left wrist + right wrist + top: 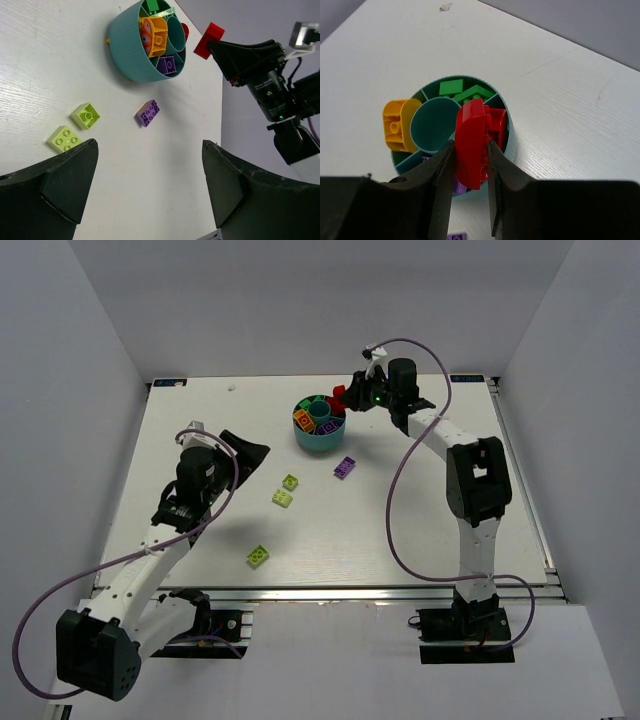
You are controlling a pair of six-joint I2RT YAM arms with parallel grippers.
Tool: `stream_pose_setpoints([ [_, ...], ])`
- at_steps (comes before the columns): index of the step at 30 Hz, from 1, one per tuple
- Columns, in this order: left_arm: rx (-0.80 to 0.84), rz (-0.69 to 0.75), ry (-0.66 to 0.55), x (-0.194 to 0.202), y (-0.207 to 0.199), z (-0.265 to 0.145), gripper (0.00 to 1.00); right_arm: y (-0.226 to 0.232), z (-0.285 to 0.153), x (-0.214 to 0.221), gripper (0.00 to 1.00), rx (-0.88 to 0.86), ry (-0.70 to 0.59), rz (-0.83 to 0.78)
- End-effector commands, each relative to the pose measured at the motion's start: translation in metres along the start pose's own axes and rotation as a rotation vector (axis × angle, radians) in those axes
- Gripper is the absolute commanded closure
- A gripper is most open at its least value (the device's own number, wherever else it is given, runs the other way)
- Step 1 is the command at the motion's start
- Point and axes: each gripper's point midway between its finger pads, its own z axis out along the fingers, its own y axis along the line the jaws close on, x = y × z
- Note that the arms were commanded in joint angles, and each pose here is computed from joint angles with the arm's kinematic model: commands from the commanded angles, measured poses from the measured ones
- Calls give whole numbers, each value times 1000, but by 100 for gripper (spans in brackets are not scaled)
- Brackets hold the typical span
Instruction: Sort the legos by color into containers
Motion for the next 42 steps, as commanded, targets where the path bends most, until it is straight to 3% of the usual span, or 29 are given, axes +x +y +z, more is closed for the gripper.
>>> stream_pose_setpoints([
  [1, -20, -8, -51, -10, 2, -10, 6, 0, 11, -63, 100, -25, -189, -4],
  [11, -54, -24, -46, -4, 15, -16, 6, -7, 28, -79, 100, -33, -255, 22],
  [22, -76, -29, -31, -1, 19, -15, 6, -25, 52, -53, 100, -13, -219, 59],
  [42, -81, -39, -26, 4, 25, -14, 6, -16, 38, -16, 100, -28, -125, 73],
])
